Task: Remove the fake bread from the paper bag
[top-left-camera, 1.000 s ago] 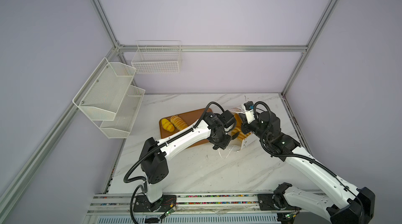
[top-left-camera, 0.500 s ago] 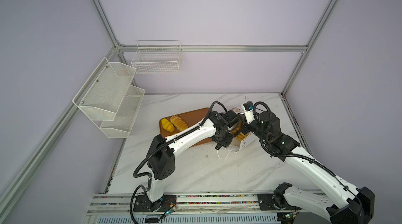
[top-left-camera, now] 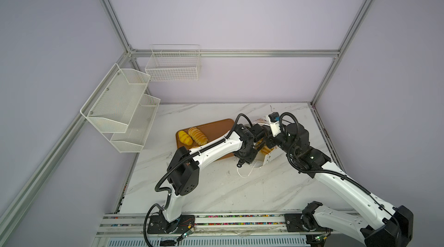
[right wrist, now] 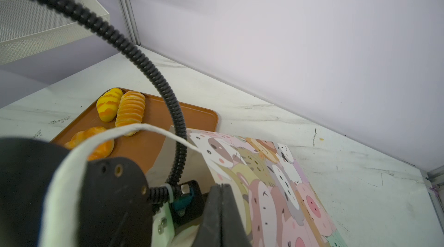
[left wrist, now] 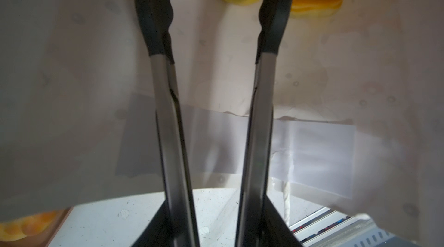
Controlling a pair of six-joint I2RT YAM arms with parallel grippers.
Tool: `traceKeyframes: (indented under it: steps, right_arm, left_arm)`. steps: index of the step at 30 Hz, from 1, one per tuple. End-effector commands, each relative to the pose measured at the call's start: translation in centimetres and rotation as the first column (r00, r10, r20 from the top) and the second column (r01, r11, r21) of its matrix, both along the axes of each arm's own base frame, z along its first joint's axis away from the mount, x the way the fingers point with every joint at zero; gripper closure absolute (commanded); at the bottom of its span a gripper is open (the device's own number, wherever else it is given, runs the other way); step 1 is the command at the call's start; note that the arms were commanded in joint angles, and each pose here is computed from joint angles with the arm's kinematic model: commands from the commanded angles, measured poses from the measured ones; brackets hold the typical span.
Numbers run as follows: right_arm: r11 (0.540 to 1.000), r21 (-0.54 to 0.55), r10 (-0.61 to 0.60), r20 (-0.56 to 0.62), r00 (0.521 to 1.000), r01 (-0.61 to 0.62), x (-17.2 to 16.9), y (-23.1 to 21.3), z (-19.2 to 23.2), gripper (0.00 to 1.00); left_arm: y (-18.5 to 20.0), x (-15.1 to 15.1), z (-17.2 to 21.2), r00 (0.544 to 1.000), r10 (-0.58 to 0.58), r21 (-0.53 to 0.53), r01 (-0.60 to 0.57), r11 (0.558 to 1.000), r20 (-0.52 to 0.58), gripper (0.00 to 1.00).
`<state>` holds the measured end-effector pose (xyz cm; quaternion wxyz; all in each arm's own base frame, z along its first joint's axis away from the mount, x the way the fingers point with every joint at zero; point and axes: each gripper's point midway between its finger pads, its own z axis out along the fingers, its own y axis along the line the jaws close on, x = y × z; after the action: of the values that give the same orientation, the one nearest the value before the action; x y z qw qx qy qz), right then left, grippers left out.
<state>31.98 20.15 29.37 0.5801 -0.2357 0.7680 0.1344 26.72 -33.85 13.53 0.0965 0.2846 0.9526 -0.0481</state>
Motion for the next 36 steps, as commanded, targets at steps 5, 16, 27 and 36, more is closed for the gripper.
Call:
traceKeyframes:
  steps: [5, 16, 27, 36]
  right_arm:
    - [1.000, 0.023, 0.004, 0.032, 0.999, -0.004, -0.1, 0.1, 0.7, 1.00]
    - [0.999, 0.005, 0.053, 0.040, 0.998, -0.053, -0.8, 0.4, -0.2, 1.00]
    - [0.996, 0.003, 0.087, 0.050, 0.995, -0.088, -1.3, 0.8, -0.1, 1.00]
    - [0.993, 0.013, 0.113, 0.061, 0.992, -0.114, -1.8, 1.0, 0.4, 1.00]
  left_arm:
    - [1.3, 1.4, 4.5, 0.995, 0.004, 0.039, -0.008, 0.999, 0.098, 0.60]
    - [1.1, 0.2, 5.2, 0.998, -0.024, 0.023, 0.023, 0.999, 0.049, 0.61]
    - [-0.6, -0.8, 6.4, 0.989, -0.106, -0.049, 0.111, 0.993, 0.101, 0.58]
    - [-1.7, -0.8, 5.9, 0.983, -0.125, -0.058, 0.134, 0.989, 0.132, 0.55]
